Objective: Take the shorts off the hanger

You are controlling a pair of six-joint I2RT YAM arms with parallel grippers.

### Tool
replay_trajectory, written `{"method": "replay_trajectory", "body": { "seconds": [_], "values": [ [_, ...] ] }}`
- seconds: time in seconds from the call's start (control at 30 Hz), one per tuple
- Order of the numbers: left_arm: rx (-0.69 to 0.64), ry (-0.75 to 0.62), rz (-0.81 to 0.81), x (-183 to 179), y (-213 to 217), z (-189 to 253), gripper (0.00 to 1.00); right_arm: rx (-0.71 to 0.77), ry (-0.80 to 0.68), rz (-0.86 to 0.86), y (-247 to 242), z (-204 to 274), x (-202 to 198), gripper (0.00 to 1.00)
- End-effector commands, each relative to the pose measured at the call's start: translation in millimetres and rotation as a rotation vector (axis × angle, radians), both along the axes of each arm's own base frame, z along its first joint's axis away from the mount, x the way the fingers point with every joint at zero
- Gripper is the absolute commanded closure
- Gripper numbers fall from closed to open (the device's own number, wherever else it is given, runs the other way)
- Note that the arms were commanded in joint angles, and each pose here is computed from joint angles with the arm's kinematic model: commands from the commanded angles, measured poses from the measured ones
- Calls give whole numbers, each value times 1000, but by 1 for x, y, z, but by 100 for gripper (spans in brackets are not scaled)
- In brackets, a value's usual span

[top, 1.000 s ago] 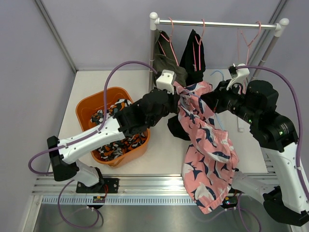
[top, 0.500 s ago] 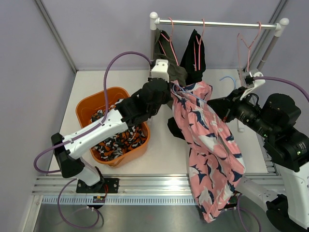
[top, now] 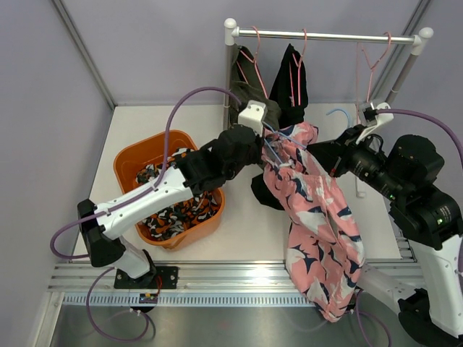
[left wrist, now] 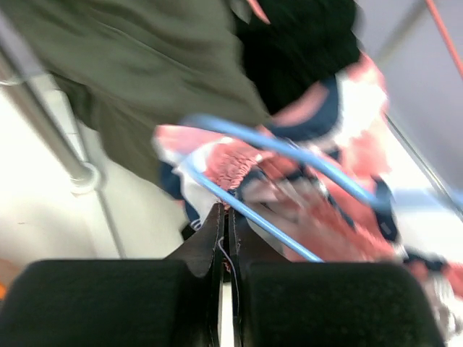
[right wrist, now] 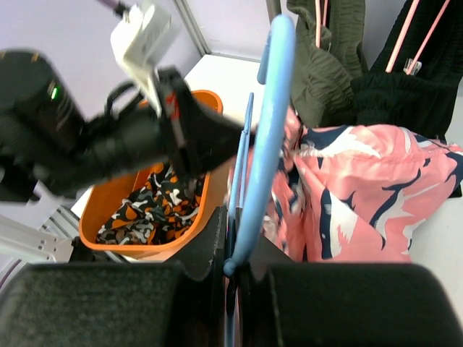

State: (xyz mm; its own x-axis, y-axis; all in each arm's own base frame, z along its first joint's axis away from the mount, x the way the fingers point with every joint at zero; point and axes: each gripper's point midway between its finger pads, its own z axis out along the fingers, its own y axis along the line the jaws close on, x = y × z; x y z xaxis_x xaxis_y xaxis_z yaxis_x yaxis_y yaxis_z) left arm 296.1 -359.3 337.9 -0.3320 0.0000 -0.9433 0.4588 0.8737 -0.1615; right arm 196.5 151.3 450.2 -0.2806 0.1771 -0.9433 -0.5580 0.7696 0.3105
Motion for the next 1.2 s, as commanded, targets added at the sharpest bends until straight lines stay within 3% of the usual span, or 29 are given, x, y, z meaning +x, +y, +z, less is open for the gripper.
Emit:
{"method": "replay_trajectory", "body": {
  "seconds": [0.0,0.23,0.37,0.53,0.63,0.97,1.17],
  "values": [
    [-16,3,-130,-34,-6,11,100,58,-69,-5,6,24,10,100],
    [-79,-74,-395,-101,-18,43,100,55,-88,-65,3,32,28,100],
    [-98,-99,-747,-171,-33,59,100,40,-102,-127,2,37,50,100],
    [-65,-170,-1003,-234,-30,69,100,38,-126,-180,5,46,78,100],
    [-81,-199,-1048,-246,-18,81,100,49,-152,-210,1,61,82,100],
    [-136,-360,-881,-226,27,145,100,172,-328,-204,-12,130,52,100],
    [-184,-377,-1029,-254,29,157,100,224,-390,-233,-16,136,55,100]
  ]
}}
